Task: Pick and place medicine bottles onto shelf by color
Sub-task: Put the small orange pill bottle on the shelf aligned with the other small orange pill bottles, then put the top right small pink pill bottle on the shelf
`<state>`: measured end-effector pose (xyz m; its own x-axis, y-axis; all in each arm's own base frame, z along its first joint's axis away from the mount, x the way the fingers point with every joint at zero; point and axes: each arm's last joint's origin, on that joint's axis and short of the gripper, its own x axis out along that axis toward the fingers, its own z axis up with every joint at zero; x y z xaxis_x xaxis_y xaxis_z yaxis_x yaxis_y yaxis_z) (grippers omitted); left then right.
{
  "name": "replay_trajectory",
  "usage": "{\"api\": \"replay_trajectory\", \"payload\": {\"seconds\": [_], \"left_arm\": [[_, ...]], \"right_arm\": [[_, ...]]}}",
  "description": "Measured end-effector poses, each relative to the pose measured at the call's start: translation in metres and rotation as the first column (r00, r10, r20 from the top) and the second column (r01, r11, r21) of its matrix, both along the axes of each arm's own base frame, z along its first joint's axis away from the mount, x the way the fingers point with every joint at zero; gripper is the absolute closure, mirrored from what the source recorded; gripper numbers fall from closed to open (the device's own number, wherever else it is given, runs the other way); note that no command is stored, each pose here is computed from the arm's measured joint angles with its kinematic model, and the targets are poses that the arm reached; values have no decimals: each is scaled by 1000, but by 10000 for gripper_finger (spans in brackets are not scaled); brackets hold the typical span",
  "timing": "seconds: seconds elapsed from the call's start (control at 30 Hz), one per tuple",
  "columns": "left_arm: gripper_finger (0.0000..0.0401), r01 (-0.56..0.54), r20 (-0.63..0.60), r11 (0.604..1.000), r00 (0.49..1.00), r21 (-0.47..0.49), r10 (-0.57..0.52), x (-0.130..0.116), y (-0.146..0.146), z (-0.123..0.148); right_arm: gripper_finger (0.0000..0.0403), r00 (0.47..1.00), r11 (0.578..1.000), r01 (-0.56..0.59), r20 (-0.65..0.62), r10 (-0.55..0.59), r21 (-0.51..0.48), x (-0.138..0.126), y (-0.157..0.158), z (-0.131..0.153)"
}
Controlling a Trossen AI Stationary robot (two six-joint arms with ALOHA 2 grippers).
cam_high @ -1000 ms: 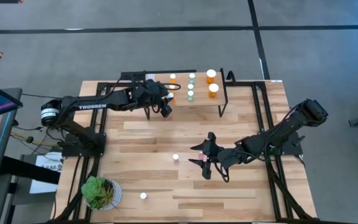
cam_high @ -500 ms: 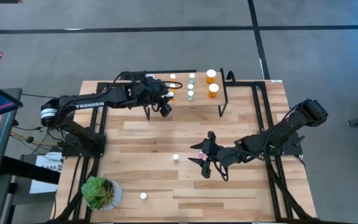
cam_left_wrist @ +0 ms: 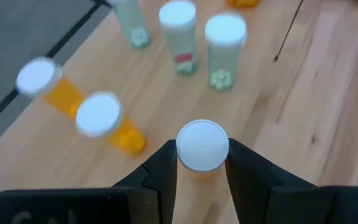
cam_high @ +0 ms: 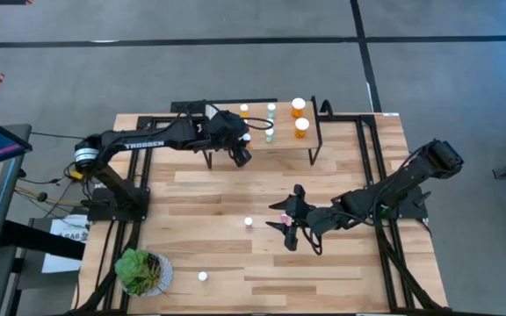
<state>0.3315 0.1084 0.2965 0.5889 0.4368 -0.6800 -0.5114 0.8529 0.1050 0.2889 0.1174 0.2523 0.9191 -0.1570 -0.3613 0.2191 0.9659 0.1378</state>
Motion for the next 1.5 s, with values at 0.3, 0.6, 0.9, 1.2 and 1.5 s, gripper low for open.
{"api": "replay_trajectory", "payload": {"seconds": [0.3, 0.6, 0.9, 1.2, 1.5], "left_arm": [[298, -23, -19, 1000, 1000, 20, 24, -2, 0, 1], [298, -26, -25, 999, 999, 19, 27, -2, 1, 1], [248, -35, -55, 999, 998, 1, 35, -4, 0, -3], [203, -40, -49, 999, 998, -4, 39, -4, 0, -2], [198, -27, 33, 1000, 999, 8, 27, -19, -6, 23]], "right_arm": [[143, 1000, 1000, -2, -9, 2, -4, -1, 1, -1], [143, 1000, 1000, 0, -6, 0, 3, -1, 1, -1], [143, 1000, 1000, 0, -6, 0, 5, -1, 1, -1], [143, 1000, 1000, 1, -7, -1, 6, -1, 1, -1], [143, 1000, 1000, 1, -9, -1, 4, -1, 1, -1]]}}
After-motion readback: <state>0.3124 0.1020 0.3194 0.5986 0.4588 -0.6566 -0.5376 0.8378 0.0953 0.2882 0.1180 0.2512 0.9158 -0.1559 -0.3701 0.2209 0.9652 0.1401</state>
